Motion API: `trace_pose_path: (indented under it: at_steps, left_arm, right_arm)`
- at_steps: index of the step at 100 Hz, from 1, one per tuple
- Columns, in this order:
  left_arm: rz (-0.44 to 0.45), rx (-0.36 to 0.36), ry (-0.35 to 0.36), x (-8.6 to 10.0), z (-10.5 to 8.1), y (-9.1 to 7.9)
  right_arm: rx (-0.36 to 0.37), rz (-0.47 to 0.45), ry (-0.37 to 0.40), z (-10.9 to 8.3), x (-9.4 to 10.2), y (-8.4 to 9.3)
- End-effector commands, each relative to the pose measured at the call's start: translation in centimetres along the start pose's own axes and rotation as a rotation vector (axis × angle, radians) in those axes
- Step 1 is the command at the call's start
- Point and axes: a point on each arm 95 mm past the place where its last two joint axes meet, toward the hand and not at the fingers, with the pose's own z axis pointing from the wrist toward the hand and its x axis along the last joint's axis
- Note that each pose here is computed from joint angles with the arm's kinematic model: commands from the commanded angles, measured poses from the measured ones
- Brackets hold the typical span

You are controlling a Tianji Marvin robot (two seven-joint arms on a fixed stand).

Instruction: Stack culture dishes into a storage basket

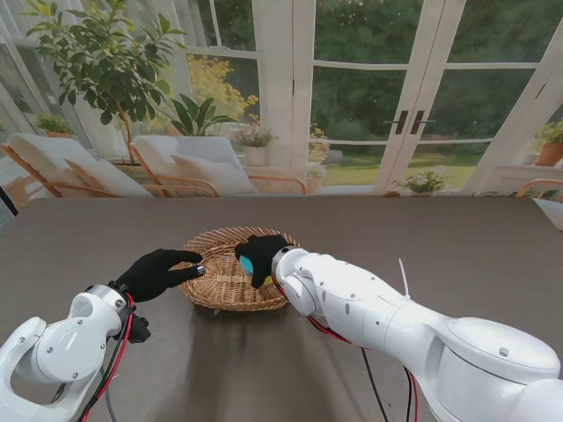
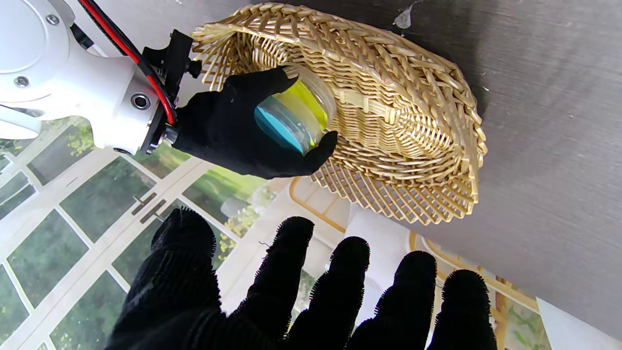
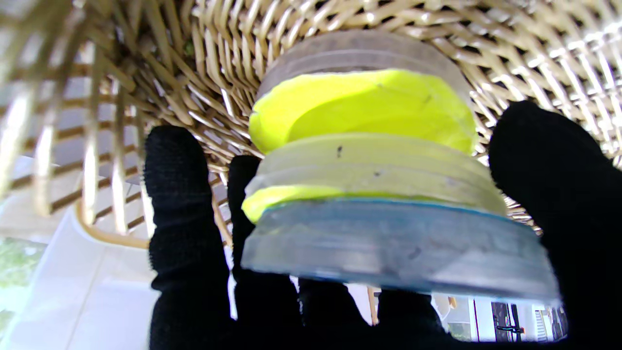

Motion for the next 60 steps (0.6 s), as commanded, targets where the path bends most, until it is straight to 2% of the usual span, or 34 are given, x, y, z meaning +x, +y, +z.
trace_pose_path:
  at_steps: [1,60]
  left_arm:
    - [-0.006,-0.022,0.003,0.04,0.00,0.29]
    - [-0.014,-0.032,-0.001,0.08,0.16,0.41]
  right_arm:
    - [0.019,-0.007,0.007,0.01,0.22,-0.23]
    - [0.065,-0.022,0.001,-0.16,0.03,-0.53]
